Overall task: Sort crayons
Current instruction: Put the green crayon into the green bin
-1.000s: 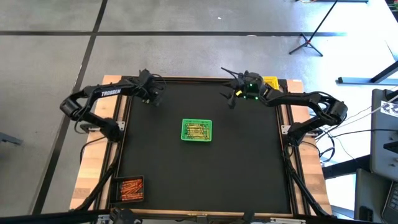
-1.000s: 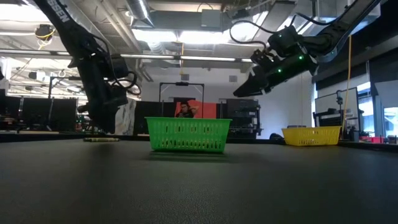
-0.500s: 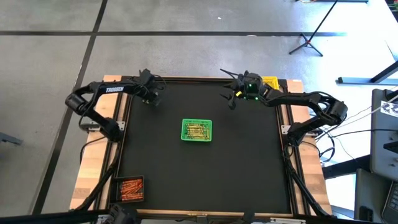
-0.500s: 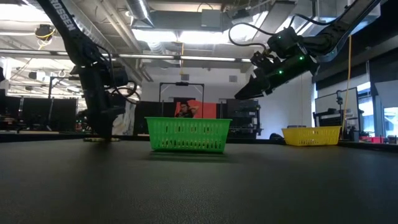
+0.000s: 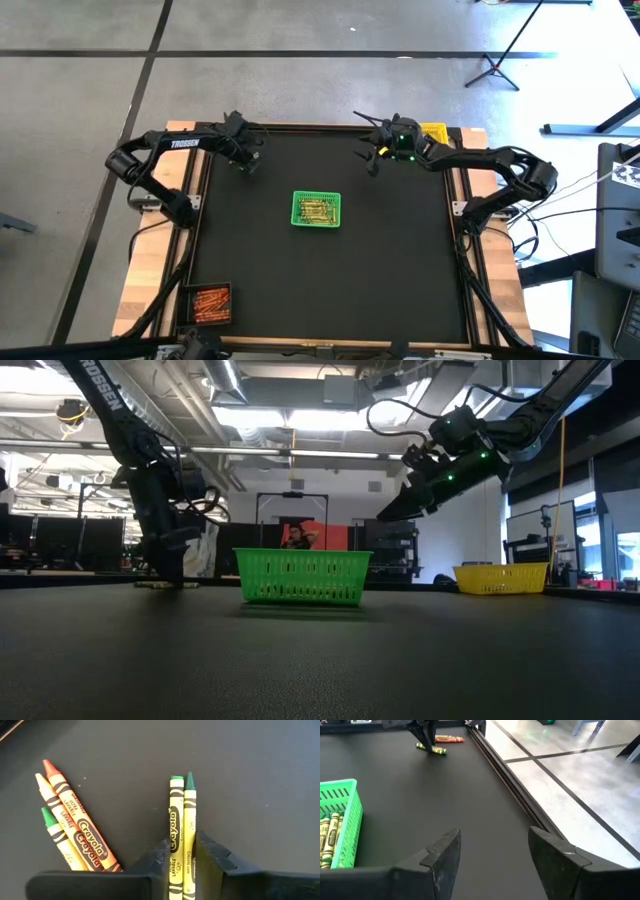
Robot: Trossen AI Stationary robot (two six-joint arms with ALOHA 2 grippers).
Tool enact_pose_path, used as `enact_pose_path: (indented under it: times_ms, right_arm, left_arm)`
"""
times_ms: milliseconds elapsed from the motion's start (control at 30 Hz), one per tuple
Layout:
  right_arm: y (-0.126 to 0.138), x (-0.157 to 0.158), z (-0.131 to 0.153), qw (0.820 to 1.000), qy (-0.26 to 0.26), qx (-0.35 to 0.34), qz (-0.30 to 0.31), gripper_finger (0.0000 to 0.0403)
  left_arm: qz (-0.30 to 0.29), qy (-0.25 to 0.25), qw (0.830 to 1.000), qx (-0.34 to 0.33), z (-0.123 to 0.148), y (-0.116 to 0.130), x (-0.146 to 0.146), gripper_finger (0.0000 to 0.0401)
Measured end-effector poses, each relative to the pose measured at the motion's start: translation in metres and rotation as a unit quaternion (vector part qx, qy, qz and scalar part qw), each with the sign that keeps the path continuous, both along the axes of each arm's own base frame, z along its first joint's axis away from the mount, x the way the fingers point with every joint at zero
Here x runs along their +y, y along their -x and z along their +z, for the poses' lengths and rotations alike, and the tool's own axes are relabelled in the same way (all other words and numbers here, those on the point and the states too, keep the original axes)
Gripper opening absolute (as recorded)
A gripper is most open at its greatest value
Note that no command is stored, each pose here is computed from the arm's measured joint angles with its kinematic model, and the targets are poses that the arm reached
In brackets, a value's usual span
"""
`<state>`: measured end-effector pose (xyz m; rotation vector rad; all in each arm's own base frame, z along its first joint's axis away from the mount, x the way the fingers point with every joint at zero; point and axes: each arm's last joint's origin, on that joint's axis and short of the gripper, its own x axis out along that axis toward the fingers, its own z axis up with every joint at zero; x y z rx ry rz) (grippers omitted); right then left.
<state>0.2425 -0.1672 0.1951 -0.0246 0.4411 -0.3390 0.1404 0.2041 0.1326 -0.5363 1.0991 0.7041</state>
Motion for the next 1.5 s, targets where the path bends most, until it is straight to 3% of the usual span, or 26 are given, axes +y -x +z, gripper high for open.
enact_pose_path:
  times_ms: [300,767,1500]
  right_arm:
    - [-0.004,-0.003,-0.015,1.0,-0.017,0.023,0.0,0.0231]
    - [-0.009,0.003,-0.017,1.0,-0.004,0.025,0.014,0.0231]
    - [-0.009,0.003,-0.017,0.999,-0.004,0.028,0.014,0.0231]
  left_arm:
    - [0.001,-0.001,1.0,0.002,0.001,0.0,0.0,0.0045]
    - [0.012,-0.018,0.999,0.027,0.031,-0.007,0.013,0.0115]
    - [0.003,0.01,0.998,0.067,-0.001,-0.003,0.007,0.0112]
